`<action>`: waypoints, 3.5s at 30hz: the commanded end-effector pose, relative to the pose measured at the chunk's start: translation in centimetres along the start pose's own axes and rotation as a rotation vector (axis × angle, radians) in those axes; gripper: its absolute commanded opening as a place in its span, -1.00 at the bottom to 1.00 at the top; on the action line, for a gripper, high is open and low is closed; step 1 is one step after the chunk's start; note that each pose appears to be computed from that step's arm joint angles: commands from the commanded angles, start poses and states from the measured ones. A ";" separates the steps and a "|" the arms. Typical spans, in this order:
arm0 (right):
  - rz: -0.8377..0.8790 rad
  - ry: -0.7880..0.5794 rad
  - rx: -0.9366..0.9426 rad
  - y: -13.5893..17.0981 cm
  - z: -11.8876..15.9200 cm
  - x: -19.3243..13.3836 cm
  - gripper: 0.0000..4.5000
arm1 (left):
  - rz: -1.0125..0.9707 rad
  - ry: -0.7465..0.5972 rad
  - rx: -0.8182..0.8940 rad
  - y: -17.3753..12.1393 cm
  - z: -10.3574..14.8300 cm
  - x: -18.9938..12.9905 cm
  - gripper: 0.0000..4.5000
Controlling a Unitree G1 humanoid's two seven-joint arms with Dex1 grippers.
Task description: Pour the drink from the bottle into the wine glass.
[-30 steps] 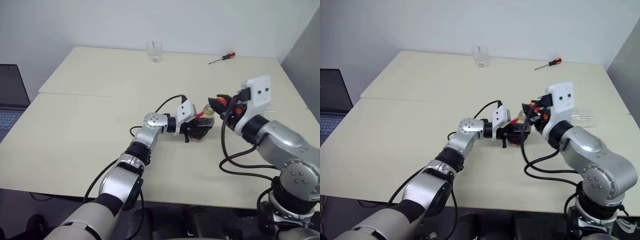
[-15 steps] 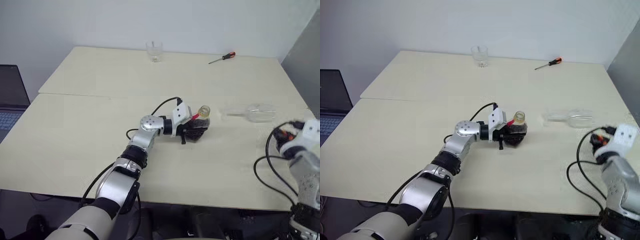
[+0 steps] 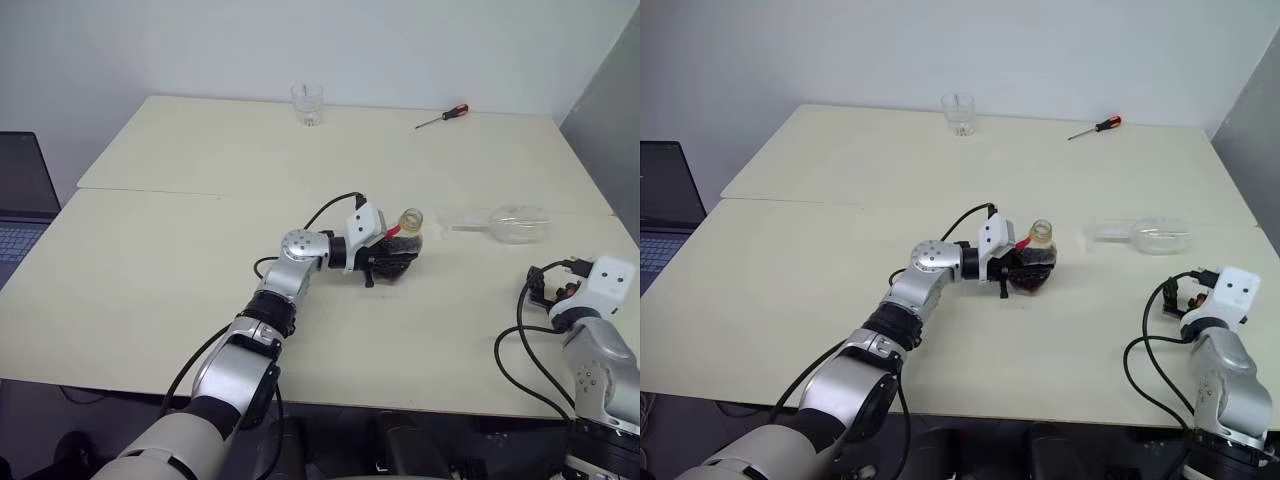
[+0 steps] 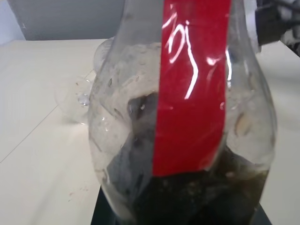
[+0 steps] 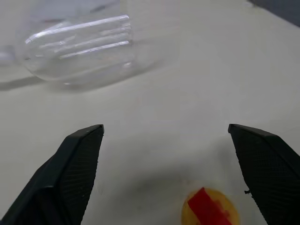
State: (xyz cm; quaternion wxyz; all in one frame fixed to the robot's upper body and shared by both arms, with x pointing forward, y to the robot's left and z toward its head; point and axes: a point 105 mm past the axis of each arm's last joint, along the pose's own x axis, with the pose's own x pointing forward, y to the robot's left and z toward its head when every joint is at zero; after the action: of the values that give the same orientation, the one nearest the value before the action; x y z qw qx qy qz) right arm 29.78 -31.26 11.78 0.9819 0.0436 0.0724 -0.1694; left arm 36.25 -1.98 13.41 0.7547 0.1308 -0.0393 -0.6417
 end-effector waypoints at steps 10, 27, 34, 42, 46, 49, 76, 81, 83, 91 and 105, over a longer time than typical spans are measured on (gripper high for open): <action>0.979 -0.004 -0.271 17.1 5.4 -9.6 1.00 | 0.388 -0.032 -0.036 4.9 0.3 -5.2 -0.65; 1.326 -0.001 -0.421 26.3 2.2 -8.4 1.00 | 1.173 -0.020 -0.109 9.3 -2.3 -20.9 -0.65; 1.365 0.002 -0.412 27.5 2.2 -8.2 1.00 | 1.285 0.012 -0.138 8.3 -3.3 -23.1 -0.65; 1.357 0.007 -0.415 27.8 2.2 -7.9 1.00 | 1.336 0.009 -0.186 7.9 -3.8 -23.9 0.10; 1.355 0.009 -0.421 27.7 2.2 -7.8 1.00 | 1.340 0.013 -0.193 7.6 -3.9 -23.8 0.66; 1.356 0.008 -0.424 27.6 2.2 -7.9 1.00 | 1.338 0.026 -0.206 7.3 -4.2 -23.7 0.99; 0.945 0.143 0.150 18.7 2.6 -5.1 1.00 | 0.529 0.175 -0.267 -6.5 -4.3 -12.5 0.99; 0.574 0.194 0.490 15.1 1.2 -2.3 1.00 | 0.369 0.201 -0.155 -3.9 -1.8 -10.1 0.99; 0.492 0.191 0.539 14.2 1.2 -1.3 1.00 | 0.328 0.210 -0.128 -3.6 -1.3 -9.6 0.99; 0.293 0.187 0.851 11.9 2.0 3.2 1.00 | 0.296 0.195 -0.107 -2.9 -0.7 -8.9 0.99; 0.222 0.284 1.073 11.9 0.6 8.0 1.00 | 0.402 0.178 -0.102 -1.8 -0.4 -9.2 0.99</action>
State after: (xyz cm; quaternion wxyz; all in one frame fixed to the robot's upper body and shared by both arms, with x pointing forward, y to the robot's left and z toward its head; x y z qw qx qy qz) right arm 40.84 -22.49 11.83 0.8187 0.5593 0.1111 -0.0682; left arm 32.86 6.82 12.06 0.8671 0.1354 0.0653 -0.4749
